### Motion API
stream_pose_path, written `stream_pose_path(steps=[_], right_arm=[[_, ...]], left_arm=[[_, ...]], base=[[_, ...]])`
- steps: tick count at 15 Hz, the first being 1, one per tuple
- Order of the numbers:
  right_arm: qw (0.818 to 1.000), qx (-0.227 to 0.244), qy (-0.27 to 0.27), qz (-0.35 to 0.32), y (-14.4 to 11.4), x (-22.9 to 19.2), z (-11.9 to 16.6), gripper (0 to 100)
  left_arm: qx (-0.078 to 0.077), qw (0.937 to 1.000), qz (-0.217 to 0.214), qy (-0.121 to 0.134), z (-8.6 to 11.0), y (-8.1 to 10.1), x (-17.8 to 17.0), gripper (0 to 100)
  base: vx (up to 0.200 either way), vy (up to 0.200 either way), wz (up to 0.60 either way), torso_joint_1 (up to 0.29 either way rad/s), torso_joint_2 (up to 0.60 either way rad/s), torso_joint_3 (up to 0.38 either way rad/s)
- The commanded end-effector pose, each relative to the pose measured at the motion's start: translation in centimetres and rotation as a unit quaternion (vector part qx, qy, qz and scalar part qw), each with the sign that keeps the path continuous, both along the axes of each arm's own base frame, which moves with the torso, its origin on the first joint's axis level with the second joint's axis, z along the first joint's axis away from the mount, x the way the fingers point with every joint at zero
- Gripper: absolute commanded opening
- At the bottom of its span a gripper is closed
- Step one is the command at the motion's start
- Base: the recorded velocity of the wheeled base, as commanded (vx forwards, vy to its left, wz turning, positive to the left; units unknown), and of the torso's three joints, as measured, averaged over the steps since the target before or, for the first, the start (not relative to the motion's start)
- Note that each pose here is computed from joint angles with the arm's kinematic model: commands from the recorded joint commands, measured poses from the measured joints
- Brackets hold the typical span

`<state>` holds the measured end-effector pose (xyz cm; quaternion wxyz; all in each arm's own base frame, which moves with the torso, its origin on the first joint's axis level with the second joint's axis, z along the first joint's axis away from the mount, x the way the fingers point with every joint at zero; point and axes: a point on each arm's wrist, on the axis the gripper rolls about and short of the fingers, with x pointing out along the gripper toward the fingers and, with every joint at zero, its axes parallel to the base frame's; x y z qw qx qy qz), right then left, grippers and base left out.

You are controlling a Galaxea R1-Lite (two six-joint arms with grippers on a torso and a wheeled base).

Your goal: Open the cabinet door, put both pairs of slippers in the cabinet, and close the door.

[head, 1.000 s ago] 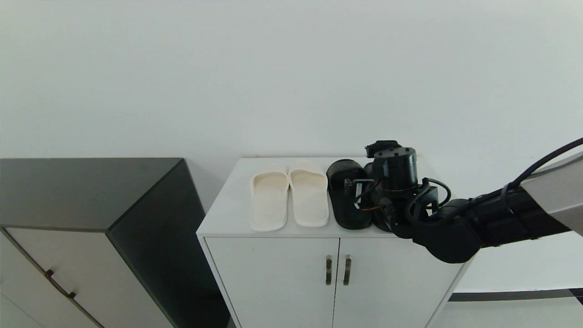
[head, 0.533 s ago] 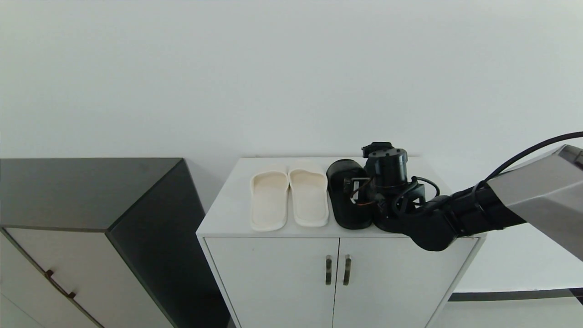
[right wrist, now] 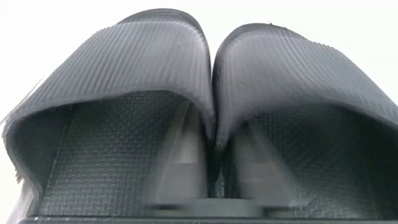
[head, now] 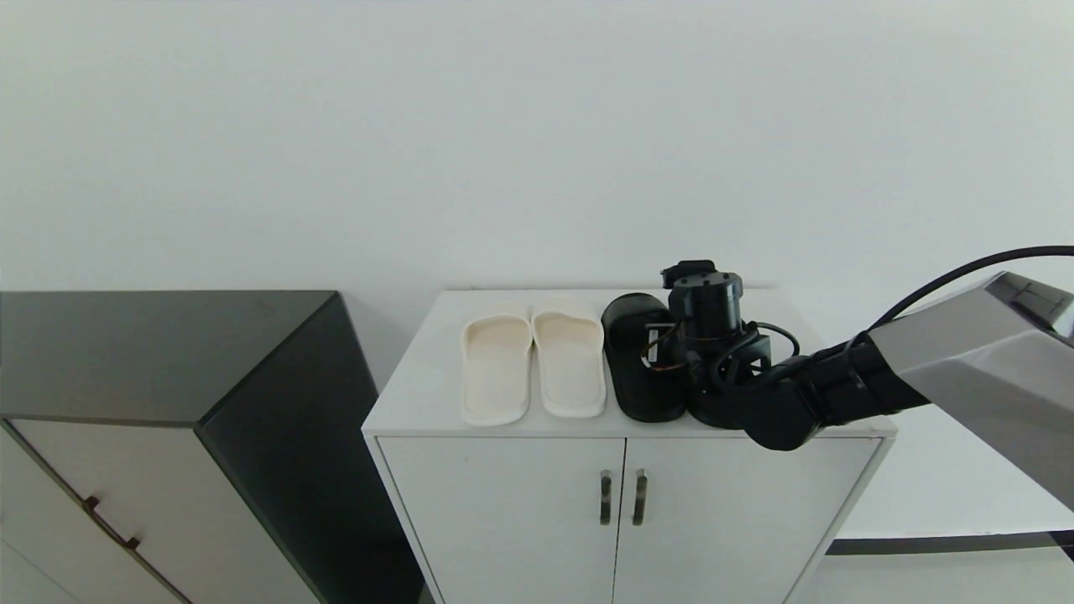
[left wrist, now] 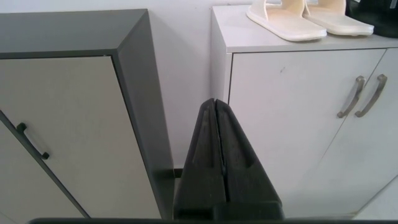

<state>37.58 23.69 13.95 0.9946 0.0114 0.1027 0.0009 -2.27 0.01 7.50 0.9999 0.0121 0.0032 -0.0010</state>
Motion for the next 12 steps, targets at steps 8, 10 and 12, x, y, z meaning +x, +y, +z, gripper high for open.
stream_pose_path(steps=[8,10,12], right_arm=[[0.999,-0.004,-0.028,0.042,-2.2,-5.6,5.5,0],[0.99,0.006,-0.017,0.142,-2.9,-9.8,6.6,0],[0.973,0.017,-0.008,0.229,-3.9,-13.7,7.1,0]], left_arm=[[-0.006,0.9999,-0.012,0.0,0.0,-0.1,0.0,0],[-0.006,0.9999,-0.012,0.0,0.0,-0.1,0.0,0],[-0.006,0.9999,-0.012,0.0,0.0,-0.1,0.0,0]], base=[[0.0,0.0,0.0,0.0,0.0,0.0],[0.0,0.0,0.0,0.0,0.0,0.0],[0.0,0.0,0.0,0.0,0.0,0.0]])
